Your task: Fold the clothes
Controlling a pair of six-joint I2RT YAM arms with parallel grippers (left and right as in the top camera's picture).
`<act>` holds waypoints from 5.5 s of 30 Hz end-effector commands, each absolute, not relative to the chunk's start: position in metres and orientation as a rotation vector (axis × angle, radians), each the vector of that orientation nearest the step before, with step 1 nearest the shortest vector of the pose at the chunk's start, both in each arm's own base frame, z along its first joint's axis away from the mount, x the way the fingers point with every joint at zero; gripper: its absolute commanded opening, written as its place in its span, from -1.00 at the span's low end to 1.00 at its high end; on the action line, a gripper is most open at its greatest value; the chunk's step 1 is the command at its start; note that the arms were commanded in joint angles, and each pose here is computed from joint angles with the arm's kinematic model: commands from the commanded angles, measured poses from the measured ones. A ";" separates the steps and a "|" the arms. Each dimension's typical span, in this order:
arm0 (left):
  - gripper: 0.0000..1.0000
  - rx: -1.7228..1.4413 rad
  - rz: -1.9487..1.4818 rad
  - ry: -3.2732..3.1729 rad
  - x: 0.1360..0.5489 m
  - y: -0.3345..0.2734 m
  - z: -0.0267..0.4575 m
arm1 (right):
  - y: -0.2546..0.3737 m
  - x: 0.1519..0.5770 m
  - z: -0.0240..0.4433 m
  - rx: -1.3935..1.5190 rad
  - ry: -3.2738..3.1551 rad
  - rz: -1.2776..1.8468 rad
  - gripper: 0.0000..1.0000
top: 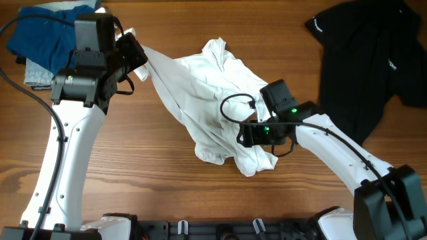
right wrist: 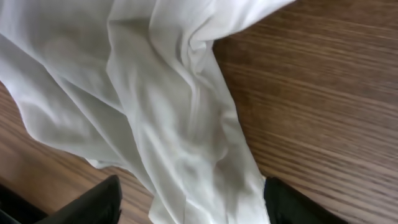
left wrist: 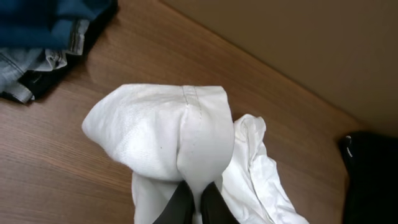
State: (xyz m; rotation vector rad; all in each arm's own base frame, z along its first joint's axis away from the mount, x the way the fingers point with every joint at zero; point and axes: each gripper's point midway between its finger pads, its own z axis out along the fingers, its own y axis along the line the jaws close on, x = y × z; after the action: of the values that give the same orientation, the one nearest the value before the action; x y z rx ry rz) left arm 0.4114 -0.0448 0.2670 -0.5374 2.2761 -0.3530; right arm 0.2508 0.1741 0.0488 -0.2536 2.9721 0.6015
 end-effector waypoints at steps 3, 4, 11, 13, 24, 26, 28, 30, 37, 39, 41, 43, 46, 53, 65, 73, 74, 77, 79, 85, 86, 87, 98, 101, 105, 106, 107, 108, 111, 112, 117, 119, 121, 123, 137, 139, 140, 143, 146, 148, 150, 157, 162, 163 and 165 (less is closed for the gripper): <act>-0.92 -0.513 -0.309 2.170 0.403 -0.033 0.305 | 0.181 0.243 0.040 -0.287 2.977 0.633 0.18; -0.92 -0.516 -0.302 2.162 0.402 -0.031 0.307 | 0.182 0.244 0.040 -0.292 2.972 0.635 0.14; -0.92 -0.512 -0.297 2.132 0.398 -0.029 0.317 | 0.187 0.248 0.040 -0.313 2.940 0.640 0.01; -0.92 -0.510 -0.300 2.124 0.397 -0.029 0.320 | 0.187 0.248 0.036 -0.313 2.927 0.644 0.15; -0.92 -0.472 -0.290 2.073 0.386 -0.026 0.341 | 0.193 0.246 0.022 -0.273 2.917 0.720 -0.91; -0.92 -0.480 -0.247 2.047 0.380 -0.017 0.348 | 0.190 0.267 0.045 -0.244 2.851 0.730 -0.91; -0.92 -0.501 -0.230 2.010 0.372 -0.006 0.359 | 0.175 0.301 0.085 -0.212 2.746 0.725 -0.92; -0.92 -0.517 -0.224 1.974 0.365 0.002 0.370 | 0.153 0.329 0.117 -0.229 2.682 0.679 -0.92; -0.92 -0.520 -0.239 1.852 0.330 0.012 0.409 | 0.084 0.403 0.228 -0.167 2.409 0.538 -0.92; -0.92 -0.505 -0.251 1.858 0.324 0.007 0.410 | 0.074 0.420 0.236 -0.154 2.350 0.503 -0.92; -0.92 -0.490 -0.258 1.884 0.321 0.000 0.405 | 0.073 0.428 0.226 -0.150 2.360 0.492 -0.92; -0.92 -0.482 -0.259 1.914 0.322 -0.004 0.399 | 0.073 0.432 0.216 -0.147 2.381 0.493 -0.92; -0.92 -0.480 -0.262 1.912 0.320 -0.004 0.400 | 0.070 0.430 0.228 -0.143 2.371 0.488 -0.92; -0.92 -0.459 -0.293 1.758 0.273 0.001 0.442 | 0.053 0.380 0.301 -0.171 2.426 0.443 -0.92; -0.92 -0.498 -0.236 1.850 0.262 0.007 0.418 | 0.040 0.366 0.260 -0.164 2.642 0.359 -0.91; -0.92 -0.544 -0.138 2.169 0.334 0.002 0.329 | 0.038 0.429 0.127 -0.192 2.864 0.396 -0.92; -0.92 -0.550 -0.123 2.212 0.343 0.001 0.315 | 0.037 0.438 0.109 -0.190 2.876 0.399 -0.84; -0.92 -0.564 -0.097 2.289 0.365 -0.001 0.285 | 0.037 0.448 0.085 -0.139 2.897 0.410 0.07; -0.92 -0.570 -0.082 2.331 0.379 -0.002 0.266 | 0.038 0.449 0.099 -0.139 2.864 0.404 0.18; -0.92 -0.572 -0.078 2.354 0.395 -0.003 0.249 | 0.082 0.410 0.164 -0.269 2.811 0.517 0.31; -0.92 -0.572 -0.080 2.351 0.396 -0.003 0.250 | 0.094 0.402 0.168 -0.309 2.821 0.525 0.31; -0.92 -0.571 -0.081 2.347 0.396 -0.003 0.250 | 0.110 0.391 0.170 -0.365 2.838 0.537 0.32; -0.92 -0.601 -0.069 2.338 0.397 0.007 0.251 | 0.240 0.241 0.068 -0.877 3.109 0.460 0.34; -0.92 -0.608 -0.066 2.336 0.397 0.009 0.251 | 0.263 0.217 0.049 -1.052 3.036 0.439 0.34; -0.92 -0.608 -0.066 2.336 0.397 0.009 0.251 | 0.285 0.217 0.037 -1.289 2.818 0.318 0.43; -0.92 -0.608 -0.066 2.336 0.397 0.009 0.251 | 0.286 0.219 0.036 -1.295 2.799 0.305 0.44; -0.92 -0.608 -0.066 2.337 0.396 0.009 0.250 | 0.285 0.221 0.035 -1.303 2.787 0.291 0.44; -0.92 -0.609 -0.065 2.339 0.396 0.009 0.250 | 0.283 0.225 0.033 -1.296 2.785 0.261 0.45; -0.92 -0.609 -0.065 2.339 0.396 0.009 0.250 | 0.280 0.229 0.028 -1.317 2.771 0.219 0.45; -0.92 -0.609 -0.065 2.339 0.396 0.009 0.250 | 0.281 0.228 0.025 -1.328 2.774 0.224 0.43; -0.92 -0.609 -0.065 2.339 0.396 0.009 0.250 | 0.280 0.227 0.015 -1.381 2.769 0.209 -0.10; -0.92 -0.609 -0.065 2.339 0.396 0.009 0.250 | 0.278 0.227 0.014 -1.415 2.760 0.203 -0.26; -0.92 -0.608 -0.065 2.339 0.396 0.009 0.250 | 0.277 0.226 0.014 -1.439 2.752 0.202 -0.15; -0.92 -0.608 -0.065 2.339 0.396 0.009 0.250 | 0.278 0.228 0.014 -1.443 2.740 0.195 0.05; -0.92 -0.608 -0.067 2.336 0.397 0.009 0.251 | 0.292 0.244 0.004 -1.251 2.764 0.214 0.36; -0.92 -0.608 -0.068 2.336 0.397 0.009 0.251 | 0.291 0.245 -0.003 -1.235 2.783 0.202 0.34; -0.92 -0.606 -0.069 2.337 0.397 0.009 0.251 | 0.289 0.244 -0.008 -1.235 2.798 0.187 0.33; -0.92 -0.601 -0.081 2.340 0.397 0.007 0.250 | 0.281 0.237 -0.030 -1.244 2.866 0.142 0.25; -0.92 -0.602 -0.080 2.343 0.396 0.007 0.250 | 0.273 0.232 -0.042 -1.219 2.929 0.093 0.15; -0.92 -0.603 -0.078 2.349 0.395 0.007 0.249 | 0.262 0.237 -0.042 -1.138 2.953 -0.012 0.02; -0.92 -0.602 -0.077 2.350 0.395 0.007 0.249 | 0.253 0.237 -0.042 -1.075 2.985 -0.070 -0.23; -0.92 -0.602 -0.078 2.347 0.395 0.007 0.249 | 0.241 0.239 -0.003 -0.903 3.052 -0.079 -0.51; -0.92 -0.600 -0.077 2.346 0.396 0.007 0.249 | 0.240 0.248 0.022 -0.823 3.015 -0.026 -0.54; -0.92 -0.598 -0.074 2.346 0.396 0.007 0.250 | 0.239 0.249 0.025 -0.803 3.014 -0.021 -0.58; -0.92 -0.599 -0.071 2.346 0.396 0.008 0.249 | 0.236 0.255 0.036 -0.764 3.001 -0.001 -0.79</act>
State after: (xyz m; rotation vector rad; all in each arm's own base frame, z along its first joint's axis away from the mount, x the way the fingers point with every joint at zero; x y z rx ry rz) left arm 0.3937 0.0052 0.2464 -0.6218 2.3518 -0.0885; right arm 0.2462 0.2413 0.0191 -0.8419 3.0296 -0.0055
